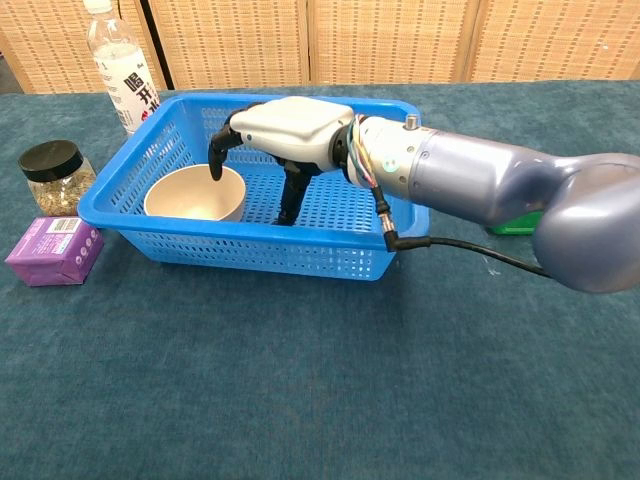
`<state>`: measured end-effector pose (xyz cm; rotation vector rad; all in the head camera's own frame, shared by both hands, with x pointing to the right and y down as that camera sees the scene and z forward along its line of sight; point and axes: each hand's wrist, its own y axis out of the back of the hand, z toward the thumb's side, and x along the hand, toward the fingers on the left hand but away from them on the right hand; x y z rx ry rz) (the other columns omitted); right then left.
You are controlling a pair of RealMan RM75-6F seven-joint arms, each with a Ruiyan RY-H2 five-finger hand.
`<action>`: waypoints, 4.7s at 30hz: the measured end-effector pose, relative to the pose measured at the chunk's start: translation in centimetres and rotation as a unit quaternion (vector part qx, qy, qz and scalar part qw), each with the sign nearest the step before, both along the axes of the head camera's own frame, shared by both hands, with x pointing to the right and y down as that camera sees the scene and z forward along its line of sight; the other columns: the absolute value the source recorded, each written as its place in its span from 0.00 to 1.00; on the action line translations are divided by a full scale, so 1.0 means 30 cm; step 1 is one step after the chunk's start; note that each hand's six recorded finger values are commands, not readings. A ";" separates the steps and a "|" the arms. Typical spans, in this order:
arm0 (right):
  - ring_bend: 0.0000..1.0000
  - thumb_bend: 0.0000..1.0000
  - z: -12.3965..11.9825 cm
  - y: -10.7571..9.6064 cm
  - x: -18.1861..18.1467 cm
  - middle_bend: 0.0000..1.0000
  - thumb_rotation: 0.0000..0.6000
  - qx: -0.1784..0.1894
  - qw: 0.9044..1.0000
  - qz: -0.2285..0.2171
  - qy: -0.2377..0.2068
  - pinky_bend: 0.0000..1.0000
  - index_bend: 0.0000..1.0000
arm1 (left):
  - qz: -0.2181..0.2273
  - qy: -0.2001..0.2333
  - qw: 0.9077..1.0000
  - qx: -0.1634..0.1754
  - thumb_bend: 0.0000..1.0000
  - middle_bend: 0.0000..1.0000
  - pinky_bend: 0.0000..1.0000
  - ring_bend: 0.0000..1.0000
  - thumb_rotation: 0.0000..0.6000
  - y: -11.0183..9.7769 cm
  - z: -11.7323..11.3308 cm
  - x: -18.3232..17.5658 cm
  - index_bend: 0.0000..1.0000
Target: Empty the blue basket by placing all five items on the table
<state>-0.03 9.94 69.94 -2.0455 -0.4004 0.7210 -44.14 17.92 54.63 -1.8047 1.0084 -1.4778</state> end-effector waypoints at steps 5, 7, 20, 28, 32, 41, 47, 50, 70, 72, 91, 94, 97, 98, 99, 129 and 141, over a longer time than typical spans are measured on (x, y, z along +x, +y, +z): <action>0.09 0.00 0.020 0.008 -0.017 0.24 1.00 0.003 1.000 -0.003 0.005 0.01 0.33 | -0.002 0.000 1.000 0.000 0.21 0.00 0.00 0.00 1.00 -0.003 0.001 -0.004 0.00; 0.09 0.00 0.027 0.014 -0.028 0.24 1.00 0.002 1.000 -0.004 0.004 0.01 0.33 | -0.003 0.000 1.000 -0.001 0.21 0.00 0.00 0.00 1.00 -0.004 0.003 -0.005 0.00; 0.09 0.00 -0.005 -0.004 -0.080 0.25 1.00 0.012 0.998 0.036 -0.056 0.01 0.33 | -0.010 -0.002 1.000 -0.005 0.21 0.00 0.00 0.00 1.00 -0.014 0.011 -0.019 0.00; 0.09 0.03 -0.008 0.023 -0.113 0.25 1.00 0.007 0.997 0.029 -0.078 0.00 0.33 | -0.009 -0.003 1.000 -0.005 0.21 0.00 0.00 0.00 1.00 -0.013 0.014 -0.016 0.00; 0.09 0.04 0.000 0.056 -0.130 0.25 1.00 0.008 0.997 0.008 -0.074 0.00 0.33 | -0.009 -0.005 1.000 -0.008 0.21 0.00 0.00 0.00 1.00 -0.014 0.019 -0.017 0.00; 0.08 0.16 0.063 0.081 -0.147 0.27 1.00 0.006 0.999 -0.015 -0.035 0.00 0.35 | -0.013 -0.004 1.000 -0.008 0.21 0.00 0.00 0.00 1.00 -0.017 0.019 -0.022 0.00; 0.11 0.30 0.086 0.083 -0.148 0.35 1.00 0.010 0.999 -0.022 -0.021 0.00 0.40 | -0.015 -0.003 1.000 -0.010 0.21 0.00 0.00 0.00 1.00 -0.020 0.021 -0.027 0.00; 0.20 0.38 0.098 0.081 -0.147 0.43 1.00 0.009 1.000 -0.022 -0.015 0.06 0.46 | -0.015 -0.002 1.000 -0.011 0.21 0.00 0.00 0.00 1.00 -0.021 0.021 -0.027 0.00; 0.44 0.61 0.034 -0.020 -0.086 0.61 1.00 0.042 0.996 0.020 -0.074 0.22 0.65 | -0.012 -0.003 1.000 -0.018 0.21 0.00 0.00 0.00 1.00 -0.021 0.031 -0.024 0.00; 0.44 0.61 0.012 -0.042 -0.072 0.61 1.00 0.053 0.995 0.024 -0.082 0.22 0.65 | -0.009 -0.002 1.000 -0.019 0.21 0.00 0.00 0.00 1.00 -0.019 0.030 -0.020 0.00; 0.44 0.64 -0.313 -0.380 0.354 0.62 1.00 0.188 0.971 0.128 -0.072 0.22 0.65 | 0.020 0.013 1.000 -0.016 0.21 0.00 0.00 0.00 1.00 0.018 0.006 0.019 0.00; 0.44 0.64 -0.311 -0.438 0.533 0.62 1.00 0.191 0.965 0.179 -0.028 0.22 0.65 | 0.026 0.013 0.999 -0.014 0.21 0.00 0.00 0.00 1.00 0.023 0.002 0.027 0.00; 0.44 0.64 -0.274 -0.462 0.685 0.62 1.00 0.182 0.959 0.218 0.016 0.22 0.65 | 0.031 0.012 0.999 -0.010 0.21 0.00 0.00 0.00 1.00 0.028 -0.002 0.036 0.00; 0.44 0.64 -0.264 -0.466 0.716 0.62 1.00 0.180 0.958 0.223 0.026 0.22 0.65 | 0.031 0.012 0.999 -0.010 0.21 0.00 0.00 0.00 1.00 0.030 -0.002 0.037 0.00; 0.44 0.64 -0.253 -0.469 0.746 0.62 1.00 0.178 0.956 0.229 0.036 0.22 0.65 | 0.032 0.011 0.999 -0.010 0.21 0.00 0.00 0.00 1.00 0.032 -0.001 0.039 0.00; 0.00 0.21 0.076 -0.312 0.989 0.08 1.00 0.016 0.966 0.217 0.141 0.00 0.15 | 0.030 0.004 0.999 -0.015 0.21 0.00 0.00 0.00 1.00 0.042 0.014 0.044 0.00; 0.00 0.00 -0.192 -0.270 1.004 0.00 1.00 0.078 0.976 0.199 0.039 0.00 0.09 | 0.028 0.009 1.000 0.008 0.21 0.00 0.00 0.00 1.00 0.049 -0.025 0.031 0.00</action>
